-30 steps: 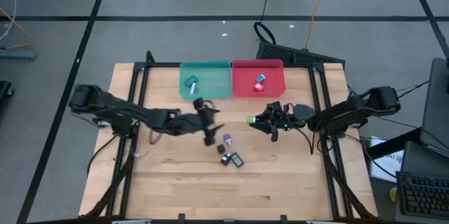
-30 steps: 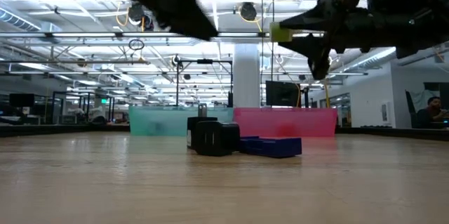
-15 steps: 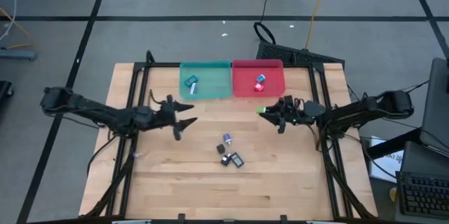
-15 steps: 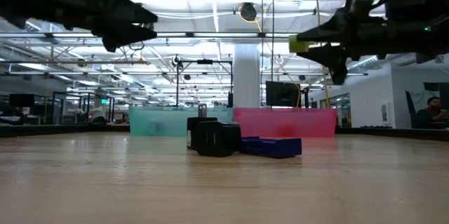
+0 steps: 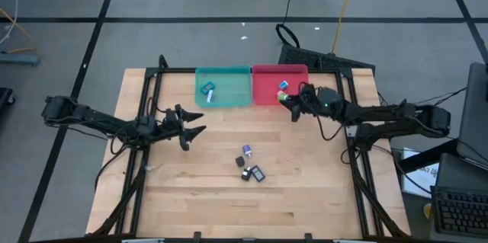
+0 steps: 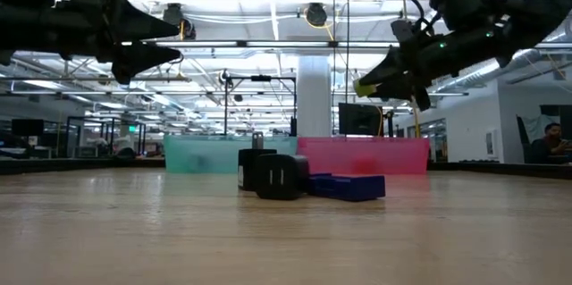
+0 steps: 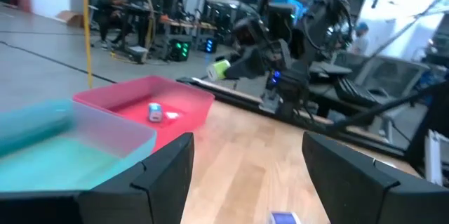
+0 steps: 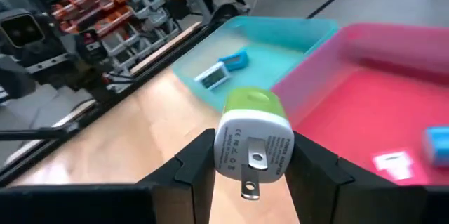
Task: Sort charging adapters and watches
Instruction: Put the green charging adapter in the red bin
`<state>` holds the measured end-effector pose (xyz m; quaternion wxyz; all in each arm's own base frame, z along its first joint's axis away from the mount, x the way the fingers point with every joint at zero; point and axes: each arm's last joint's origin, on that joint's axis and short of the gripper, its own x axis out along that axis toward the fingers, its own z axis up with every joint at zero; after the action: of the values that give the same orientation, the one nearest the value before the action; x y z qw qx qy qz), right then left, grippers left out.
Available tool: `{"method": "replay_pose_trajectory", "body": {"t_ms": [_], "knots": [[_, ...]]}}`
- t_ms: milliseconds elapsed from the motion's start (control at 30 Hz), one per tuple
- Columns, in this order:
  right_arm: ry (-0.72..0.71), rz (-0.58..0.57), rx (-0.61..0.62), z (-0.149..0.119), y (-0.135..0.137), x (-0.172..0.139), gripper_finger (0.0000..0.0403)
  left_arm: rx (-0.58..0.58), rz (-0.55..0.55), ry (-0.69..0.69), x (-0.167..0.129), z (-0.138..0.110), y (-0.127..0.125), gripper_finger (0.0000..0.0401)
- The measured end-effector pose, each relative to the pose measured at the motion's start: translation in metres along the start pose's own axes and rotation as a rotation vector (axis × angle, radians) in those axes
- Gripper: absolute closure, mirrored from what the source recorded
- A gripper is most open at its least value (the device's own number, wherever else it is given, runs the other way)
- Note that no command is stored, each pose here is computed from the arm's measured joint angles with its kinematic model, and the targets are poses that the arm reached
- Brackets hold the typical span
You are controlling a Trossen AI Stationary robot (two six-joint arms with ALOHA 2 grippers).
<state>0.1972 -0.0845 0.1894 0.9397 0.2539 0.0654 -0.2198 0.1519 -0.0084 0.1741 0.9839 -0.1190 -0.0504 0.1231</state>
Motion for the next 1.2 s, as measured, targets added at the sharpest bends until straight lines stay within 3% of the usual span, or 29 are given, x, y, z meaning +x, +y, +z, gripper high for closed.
{"method": "replay_pose_trajectory", "body": {"t_ms": [333,600,1200], "knots": [[0.083,-0.23,-0.06,0.031,-0.03,0.003,0.0271,0.011,0.029,0.0,0.0,0.0,0.002,0.0132],[0.134,-0.376,-0.027,0.034,-0.059,-0.004,0.0271,0.039,0.035,0.023,0.0,-0.002,0.002,0.0132],[0.271,-0.428,-0.033,0.015,-0.075,0.01,0.0271,0.065,0.043,0.063,0.0,-0.006,0.004,0.0132]]}}
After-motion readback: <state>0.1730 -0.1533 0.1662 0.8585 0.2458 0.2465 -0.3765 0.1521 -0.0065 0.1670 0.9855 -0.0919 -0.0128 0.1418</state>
